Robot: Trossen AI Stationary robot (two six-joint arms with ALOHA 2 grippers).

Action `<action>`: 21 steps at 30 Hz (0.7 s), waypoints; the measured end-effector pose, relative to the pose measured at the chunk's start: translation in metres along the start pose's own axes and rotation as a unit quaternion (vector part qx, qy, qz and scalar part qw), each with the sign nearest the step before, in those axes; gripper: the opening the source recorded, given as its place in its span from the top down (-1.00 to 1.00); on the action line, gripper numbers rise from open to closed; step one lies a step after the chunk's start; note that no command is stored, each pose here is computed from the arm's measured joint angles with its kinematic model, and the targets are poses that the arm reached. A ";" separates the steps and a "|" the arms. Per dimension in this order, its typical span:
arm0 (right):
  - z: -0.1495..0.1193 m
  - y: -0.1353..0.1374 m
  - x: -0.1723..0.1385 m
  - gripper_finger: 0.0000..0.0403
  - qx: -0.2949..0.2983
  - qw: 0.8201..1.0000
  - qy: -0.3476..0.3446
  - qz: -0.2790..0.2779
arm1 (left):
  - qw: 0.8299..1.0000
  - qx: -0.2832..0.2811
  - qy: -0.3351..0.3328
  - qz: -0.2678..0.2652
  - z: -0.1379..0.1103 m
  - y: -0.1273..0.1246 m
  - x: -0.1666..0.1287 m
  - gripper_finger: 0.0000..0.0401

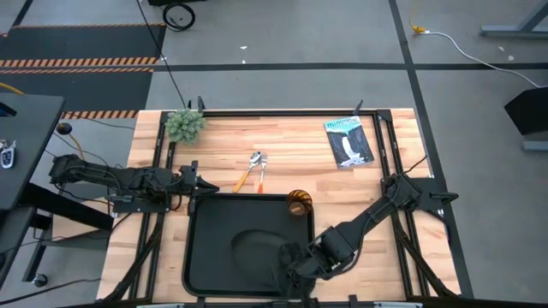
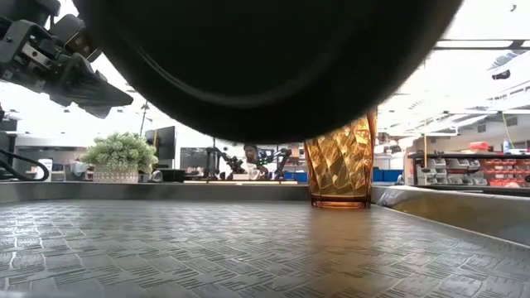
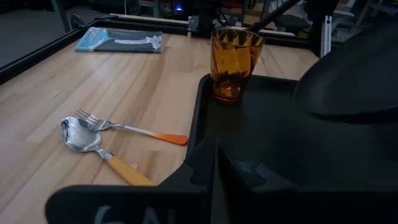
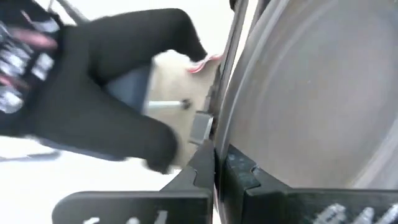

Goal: Pick and place plate/cup/fork/spoon on tray
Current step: Put the black plate on the black tray

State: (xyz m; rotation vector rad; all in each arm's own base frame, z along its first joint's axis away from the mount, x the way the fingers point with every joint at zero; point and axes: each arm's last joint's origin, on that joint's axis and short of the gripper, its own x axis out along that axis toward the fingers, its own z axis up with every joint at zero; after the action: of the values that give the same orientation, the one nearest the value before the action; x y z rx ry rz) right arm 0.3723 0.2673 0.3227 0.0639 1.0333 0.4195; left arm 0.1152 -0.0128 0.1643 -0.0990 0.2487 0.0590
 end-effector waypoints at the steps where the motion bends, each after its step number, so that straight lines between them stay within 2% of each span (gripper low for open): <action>1: -0.002 0.003 0.001 0.95 -0.039 0.999 -0.002 -0.012 | 1.000 0.000 0.000 0.000 0.000 0.000 0.000 0.86; 4: -0.013 0.009 0.010 0.95 -0.165 0.985 0.013 -0.053 | 1.000 0.000 0.000 0.000 0.000 0.000 0.000 0.86; 8: -0.037 0.008 0.032 0.95 -0.296 0.948 0.085 -0.084 | 1.000 0.000 0.000 0.000 0.000 0.000 0.000 0.86; 14: -0.077 -0.007 0.068 0.95 -0.382 0.901 0.186 -0.085 | 1.000 0.000 0.000 0.000 0.000 0.000 0.000 0.86; 16: -0.092 -0.007 0.077 0.96 -0.417 0.878 0.213 -0.098 | 1.000 0.000 0.000 0.000 0.000 0.000 0.000 0.86; 19: -0.108 -0.001 0.090 0.96 -0.470 0.850 0.217 -0.098 | 1.000 0.000 0.000 0.000 0.000 0.000 0.000 0.86; 21: -0.118 -0.001 0.094 0.95 -0.485 0.837 0.232 -0.107 | 1.000 0.000 0.000 0.000 0.000 0.000 0.000 0.86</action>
State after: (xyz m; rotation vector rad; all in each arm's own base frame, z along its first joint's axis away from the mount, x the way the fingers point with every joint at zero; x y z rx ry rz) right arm 0.3148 0.2842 0.1844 -1.1085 1.1750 0.7323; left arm 0.1152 -0.0128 0.1644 -0.0992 0.2481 0.0590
